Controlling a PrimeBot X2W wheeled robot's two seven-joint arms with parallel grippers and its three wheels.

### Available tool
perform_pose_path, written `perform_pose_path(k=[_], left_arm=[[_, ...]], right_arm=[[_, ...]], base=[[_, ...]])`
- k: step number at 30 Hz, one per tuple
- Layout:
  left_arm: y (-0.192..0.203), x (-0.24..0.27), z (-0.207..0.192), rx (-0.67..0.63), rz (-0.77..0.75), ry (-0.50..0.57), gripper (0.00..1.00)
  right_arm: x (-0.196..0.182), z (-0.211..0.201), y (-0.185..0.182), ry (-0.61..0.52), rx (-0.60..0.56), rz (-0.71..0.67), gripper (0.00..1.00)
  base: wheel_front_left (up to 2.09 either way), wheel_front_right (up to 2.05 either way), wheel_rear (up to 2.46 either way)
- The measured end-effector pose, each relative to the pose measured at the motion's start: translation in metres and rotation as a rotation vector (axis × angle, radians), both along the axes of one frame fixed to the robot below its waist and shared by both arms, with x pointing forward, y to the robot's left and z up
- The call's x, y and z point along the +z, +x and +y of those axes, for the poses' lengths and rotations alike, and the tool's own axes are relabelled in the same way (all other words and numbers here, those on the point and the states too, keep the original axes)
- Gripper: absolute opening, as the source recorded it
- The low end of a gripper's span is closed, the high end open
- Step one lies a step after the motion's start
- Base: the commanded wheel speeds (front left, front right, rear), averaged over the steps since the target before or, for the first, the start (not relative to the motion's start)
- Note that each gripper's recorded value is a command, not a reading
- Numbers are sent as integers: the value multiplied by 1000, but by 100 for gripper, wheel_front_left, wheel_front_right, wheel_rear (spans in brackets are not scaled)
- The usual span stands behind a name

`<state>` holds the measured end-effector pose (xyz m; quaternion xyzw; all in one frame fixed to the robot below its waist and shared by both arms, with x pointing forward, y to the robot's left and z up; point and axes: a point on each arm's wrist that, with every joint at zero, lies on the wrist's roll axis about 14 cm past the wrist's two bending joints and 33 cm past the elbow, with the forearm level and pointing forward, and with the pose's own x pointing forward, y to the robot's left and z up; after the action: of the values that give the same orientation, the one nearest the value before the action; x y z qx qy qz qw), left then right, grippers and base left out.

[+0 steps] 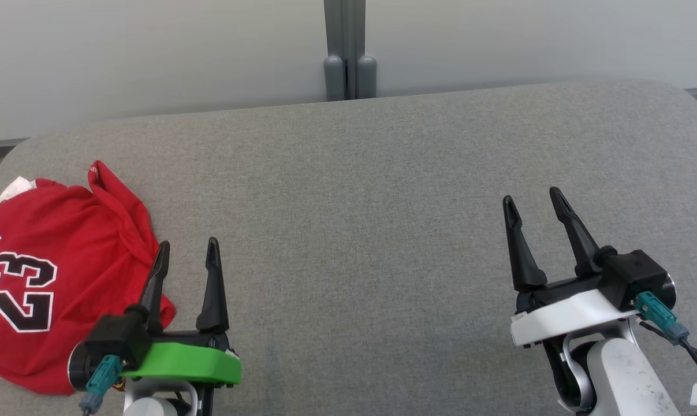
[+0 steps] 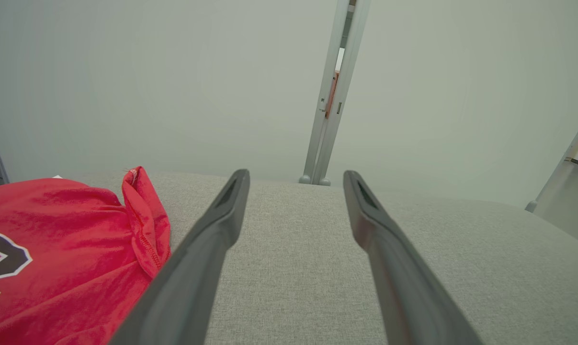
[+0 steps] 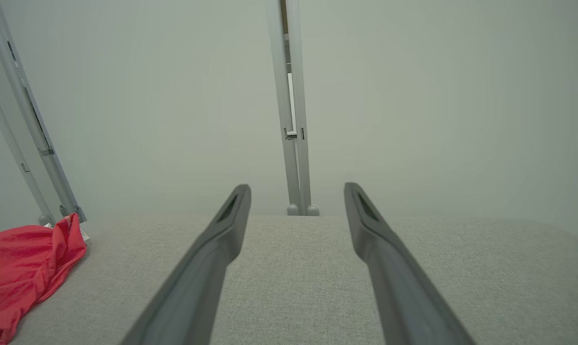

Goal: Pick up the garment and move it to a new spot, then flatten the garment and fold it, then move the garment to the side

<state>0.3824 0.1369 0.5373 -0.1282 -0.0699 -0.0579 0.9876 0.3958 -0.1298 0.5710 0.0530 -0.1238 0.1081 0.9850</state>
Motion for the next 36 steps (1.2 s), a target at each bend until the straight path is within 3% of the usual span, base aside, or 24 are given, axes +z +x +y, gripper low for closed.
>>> perform_pose_path(k=[7,21,36], left_arm=[[-1,-1,-2,-20,-8,-1,100],[-9,-21,-19,-73,30,70,100],[-10,-24,-16,-68,37,61,100]], right_arm=[[-9,-4,0,50,-7,26,100],[-21,2,-3,-21,5,41,100],[-24,6,-1,20,17,56,100]], base=[[0,0,0],[0,0,0],[0,0,0]])
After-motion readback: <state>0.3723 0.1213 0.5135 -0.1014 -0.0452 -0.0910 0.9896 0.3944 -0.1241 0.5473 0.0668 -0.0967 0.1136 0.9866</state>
